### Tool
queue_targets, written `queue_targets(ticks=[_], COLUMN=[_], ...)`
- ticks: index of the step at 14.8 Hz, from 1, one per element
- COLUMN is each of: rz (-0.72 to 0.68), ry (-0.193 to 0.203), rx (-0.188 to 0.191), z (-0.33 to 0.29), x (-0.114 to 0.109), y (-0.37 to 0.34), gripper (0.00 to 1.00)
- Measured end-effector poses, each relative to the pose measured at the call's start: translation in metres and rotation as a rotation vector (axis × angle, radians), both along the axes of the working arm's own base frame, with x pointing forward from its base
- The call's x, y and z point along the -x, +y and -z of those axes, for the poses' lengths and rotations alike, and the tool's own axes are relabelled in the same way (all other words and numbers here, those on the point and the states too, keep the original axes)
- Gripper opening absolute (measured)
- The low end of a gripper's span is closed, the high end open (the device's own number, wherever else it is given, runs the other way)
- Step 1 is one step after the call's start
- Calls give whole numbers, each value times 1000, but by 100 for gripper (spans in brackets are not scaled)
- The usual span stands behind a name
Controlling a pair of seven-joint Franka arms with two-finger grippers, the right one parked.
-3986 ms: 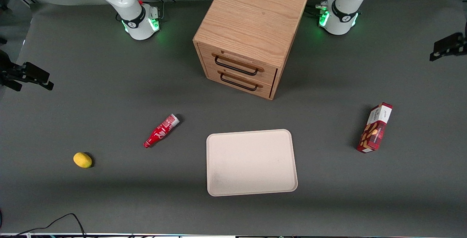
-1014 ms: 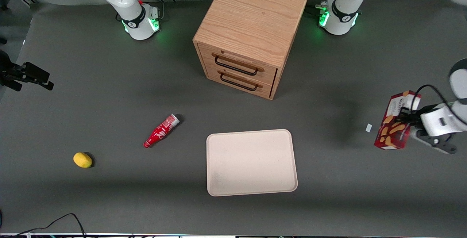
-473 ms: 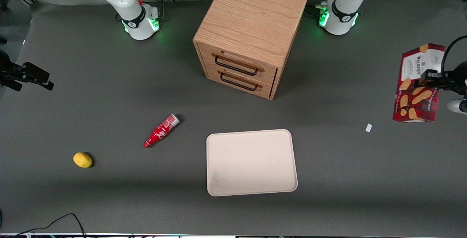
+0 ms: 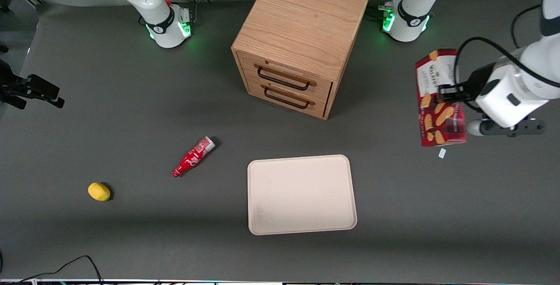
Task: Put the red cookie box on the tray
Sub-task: 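Carry the held box toward the cream tray with the left gripper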
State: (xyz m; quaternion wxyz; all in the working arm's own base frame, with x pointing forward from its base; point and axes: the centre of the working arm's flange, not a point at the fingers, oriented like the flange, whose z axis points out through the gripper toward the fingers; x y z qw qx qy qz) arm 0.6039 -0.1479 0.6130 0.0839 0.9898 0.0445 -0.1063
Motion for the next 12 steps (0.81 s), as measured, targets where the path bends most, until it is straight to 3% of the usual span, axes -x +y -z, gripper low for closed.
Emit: queue_targets(ticks=[4, 6, 9, 12], rz=[-105, -124, -121, -113], ry=[-95, -131, -164, -220], rx=[66, 82, 47, -3], z=[48, 90, 152, 217], x=[-33, -46, -57, -70], y=[-48, -68, -91, -109], gripper=[19, 19, 19, 19])
